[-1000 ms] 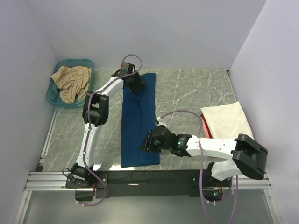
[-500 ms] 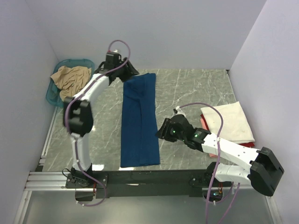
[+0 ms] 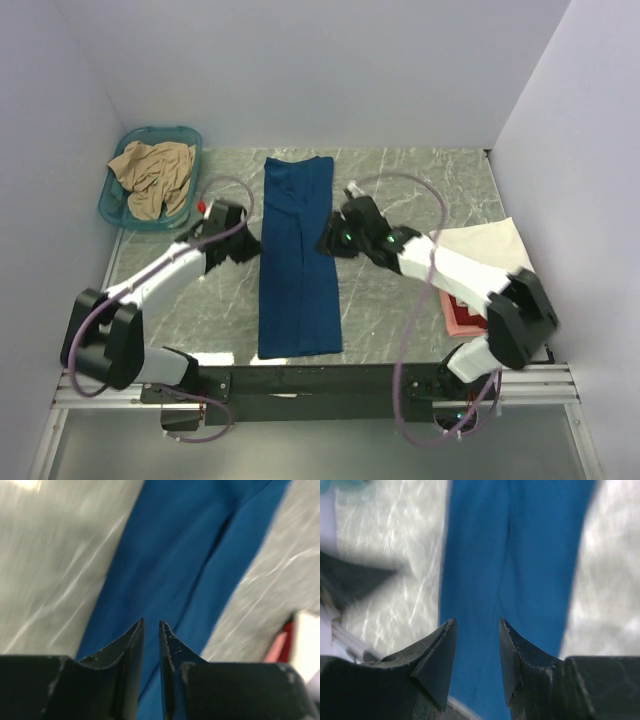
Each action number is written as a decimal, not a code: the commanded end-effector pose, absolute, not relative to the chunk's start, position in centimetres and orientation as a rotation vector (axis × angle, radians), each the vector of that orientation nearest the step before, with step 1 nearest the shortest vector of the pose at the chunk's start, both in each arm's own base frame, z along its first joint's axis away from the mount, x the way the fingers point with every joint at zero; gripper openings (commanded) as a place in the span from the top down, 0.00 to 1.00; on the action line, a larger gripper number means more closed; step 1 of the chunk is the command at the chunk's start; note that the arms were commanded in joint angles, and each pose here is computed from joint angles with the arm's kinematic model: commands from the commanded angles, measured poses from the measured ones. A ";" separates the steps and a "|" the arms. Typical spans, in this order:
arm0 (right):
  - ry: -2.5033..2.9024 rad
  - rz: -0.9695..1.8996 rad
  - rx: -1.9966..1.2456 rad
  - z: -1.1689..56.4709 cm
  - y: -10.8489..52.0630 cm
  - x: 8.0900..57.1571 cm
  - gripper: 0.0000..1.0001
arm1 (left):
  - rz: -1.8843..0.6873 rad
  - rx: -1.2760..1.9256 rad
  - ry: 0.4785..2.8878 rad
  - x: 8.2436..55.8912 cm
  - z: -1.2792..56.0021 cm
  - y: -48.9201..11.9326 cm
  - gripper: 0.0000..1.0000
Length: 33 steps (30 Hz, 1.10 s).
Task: Fold and stack the t-shirts
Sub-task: Fold the tshirt
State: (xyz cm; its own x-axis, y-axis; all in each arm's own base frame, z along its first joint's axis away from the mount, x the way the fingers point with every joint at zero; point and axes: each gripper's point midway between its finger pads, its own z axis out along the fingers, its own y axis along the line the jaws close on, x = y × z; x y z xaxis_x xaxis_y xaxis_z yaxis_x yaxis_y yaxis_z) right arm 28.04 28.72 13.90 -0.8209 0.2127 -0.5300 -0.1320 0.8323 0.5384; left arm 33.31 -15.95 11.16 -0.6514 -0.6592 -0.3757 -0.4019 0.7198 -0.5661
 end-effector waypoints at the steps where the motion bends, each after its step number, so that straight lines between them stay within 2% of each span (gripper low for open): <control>1: 2.263 0.748 -0.128 16.9 32.6 34.5 0.54 | -0.606 -0.847 2.262 30.6 12.8 -15.5 0.76; 3: 2.240 0.712 -0.195 17.0 34.1 36.9 0.55 | -0.585 -0.903 2.282 28.3 11.2 -14.5 0.76; 10: 2.205 0.607 -0.363 14.5 40.8 46.2 0.56 | -0.654 -0.885 2.233 24.1 13.7 -12.9 0.70; 17: 2.186 0.540 -0.371 11.8 42.9 50.2 0.56 | -0.690 -0.824 2.237 22.9 15.1 -13.0 0.68; 22: 2.211 0.544 -0.358 9.7 43.6 51.2 0.56 | -0.710 -0.803 2.237 22.8 15.4 -13.2 0.68; 27: 2.192 0.567 -0.303 10.6 43.8 51.7 0.53 | -0.715 -0.785 2.242 23.1 15.5 -13.5 0.67; 30: 2.235 0.585 -0.264 11.0 42.8 50.4 0.58 | -0.686 -0.791 2.230 23.8 15.3 -13.3 0.65; 33: 2.241 0.598 -0.224 13.8 40.4 48.5 0.58 | -0.628 -0.778 2.237 25.0 14.6 -13.2 0.64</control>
State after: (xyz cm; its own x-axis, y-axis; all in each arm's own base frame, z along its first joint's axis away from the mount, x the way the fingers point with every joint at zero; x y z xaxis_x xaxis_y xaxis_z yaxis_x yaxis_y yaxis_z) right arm 49.32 42.42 6.94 -0.6989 -0.0577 -0.7129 -0.3696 0.8825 0.2909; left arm 23.12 -13.02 13.43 -0.6131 -0.6921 -0.3810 -0.3886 0.6840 -0.6173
